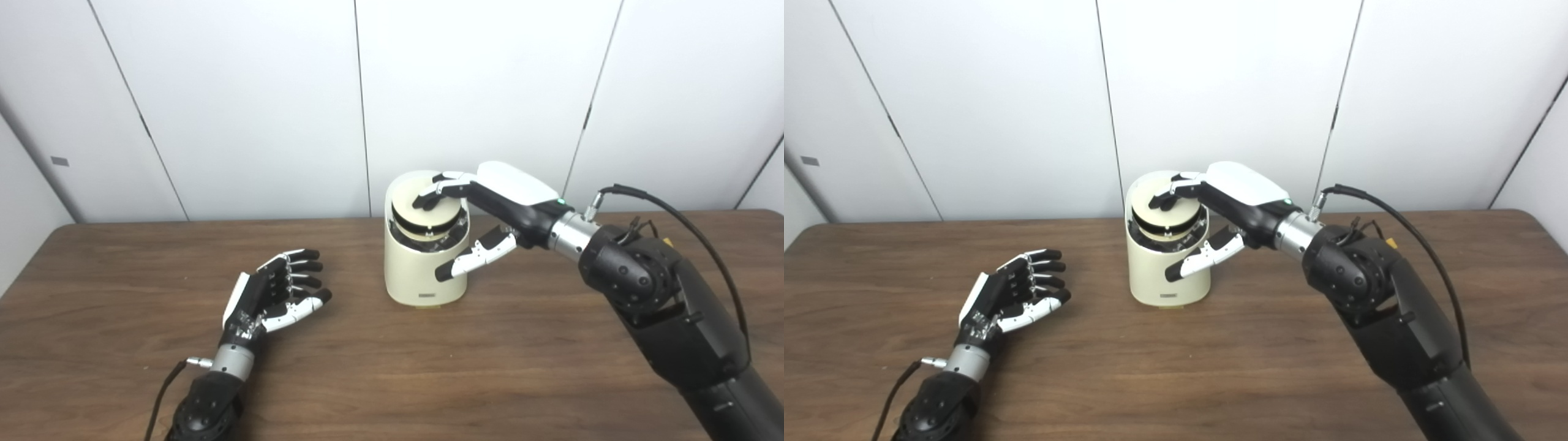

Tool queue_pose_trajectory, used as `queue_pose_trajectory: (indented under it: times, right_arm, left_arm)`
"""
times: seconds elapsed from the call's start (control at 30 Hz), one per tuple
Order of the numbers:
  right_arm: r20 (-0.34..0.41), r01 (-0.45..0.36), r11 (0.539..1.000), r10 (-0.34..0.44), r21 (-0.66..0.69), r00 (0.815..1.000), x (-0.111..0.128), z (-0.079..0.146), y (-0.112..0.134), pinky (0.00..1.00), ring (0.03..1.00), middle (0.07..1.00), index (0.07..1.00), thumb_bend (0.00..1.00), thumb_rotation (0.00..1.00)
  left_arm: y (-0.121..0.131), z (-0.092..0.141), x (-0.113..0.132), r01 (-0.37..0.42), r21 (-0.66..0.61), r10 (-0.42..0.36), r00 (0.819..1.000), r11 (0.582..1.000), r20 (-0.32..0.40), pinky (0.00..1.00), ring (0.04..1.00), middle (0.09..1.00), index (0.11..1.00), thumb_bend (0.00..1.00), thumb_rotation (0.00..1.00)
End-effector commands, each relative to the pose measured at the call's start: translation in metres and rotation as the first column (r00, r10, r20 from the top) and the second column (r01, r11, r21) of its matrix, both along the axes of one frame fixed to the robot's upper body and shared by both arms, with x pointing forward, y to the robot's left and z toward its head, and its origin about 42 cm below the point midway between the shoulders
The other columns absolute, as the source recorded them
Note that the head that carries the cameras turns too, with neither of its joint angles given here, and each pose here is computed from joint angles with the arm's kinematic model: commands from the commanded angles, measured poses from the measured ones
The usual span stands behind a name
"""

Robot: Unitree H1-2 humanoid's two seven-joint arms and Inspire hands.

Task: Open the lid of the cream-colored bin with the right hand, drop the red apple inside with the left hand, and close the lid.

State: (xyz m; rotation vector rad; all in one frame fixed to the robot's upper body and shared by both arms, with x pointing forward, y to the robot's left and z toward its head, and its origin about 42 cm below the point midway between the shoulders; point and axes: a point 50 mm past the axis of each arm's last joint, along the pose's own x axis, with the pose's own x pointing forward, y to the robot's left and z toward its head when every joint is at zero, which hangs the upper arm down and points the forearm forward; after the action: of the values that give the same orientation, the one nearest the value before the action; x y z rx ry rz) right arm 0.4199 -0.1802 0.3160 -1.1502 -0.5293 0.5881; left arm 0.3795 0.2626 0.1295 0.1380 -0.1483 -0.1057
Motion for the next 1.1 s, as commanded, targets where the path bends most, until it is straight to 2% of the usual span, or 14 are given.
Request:
queue_pose_trajectory:
  times: [0.0,0.43,0.57,0.8,1.07]
  right_arm:
    - [0.073,-0.020,1.000,0.022,-0.023,0.997,-0.001,0.019,-0.003,0.81,0.925,0.754,0.764,0.70,0.51]
    - [0.088,-0.020,0.995,0.028,-0.098,0.996,-0.008,0.006,-0.005,0.93,0.914,0.733,0.779,0.71,0.52]
    - [0.111,-0.006,0.987,0.024,-0.163,0.993,-0.008,0.004,-0.006,0.96,0.912,0.737,0.778,0.72,0.54]
    - [0.154,-0.003,0.956,0.050,-0.292,0.987,-0.008,-0.004,-0.003,0.96,0.913,0.732,0.767,0.76,0.56]
    - [0.142,-0.001,0.938,0.053,-0.347,0.988,-0.008,-0.008,0.001,0.98,0.919,0.733,0.772,0.76,0.57]
  left_arm:
    - [-0.001,0.021,0.008,0.001,0.006,-0.002,0.997,1.000,0.075,0.51,0.614,0.697,0.738,0.65,0.06]
    - [-0.002,0.022,0.008,-0.008,0.014,0.007,0.997,1.000,0.075,0.48,0.597,0.692,0.736,0.63,0.04]
    - [-0.002,0.024,0.007,-0.008,0.005,0.008,0.998,1.000,0.070,0.48,0.598,0.692,0.736,0.64,0.05]
    - [-0.002,0.025,0.006,-0.002,0.000,0.002,0.998,1.000,0.067,0.50,0.607,0.701,0.740,0.62,0.03]
    - [-0.002,0.025,0.006,-0.004,0.000,0.004,0.997,1.000,0.071,0.49,0.597,0.695,0.738,0.63,0.03]
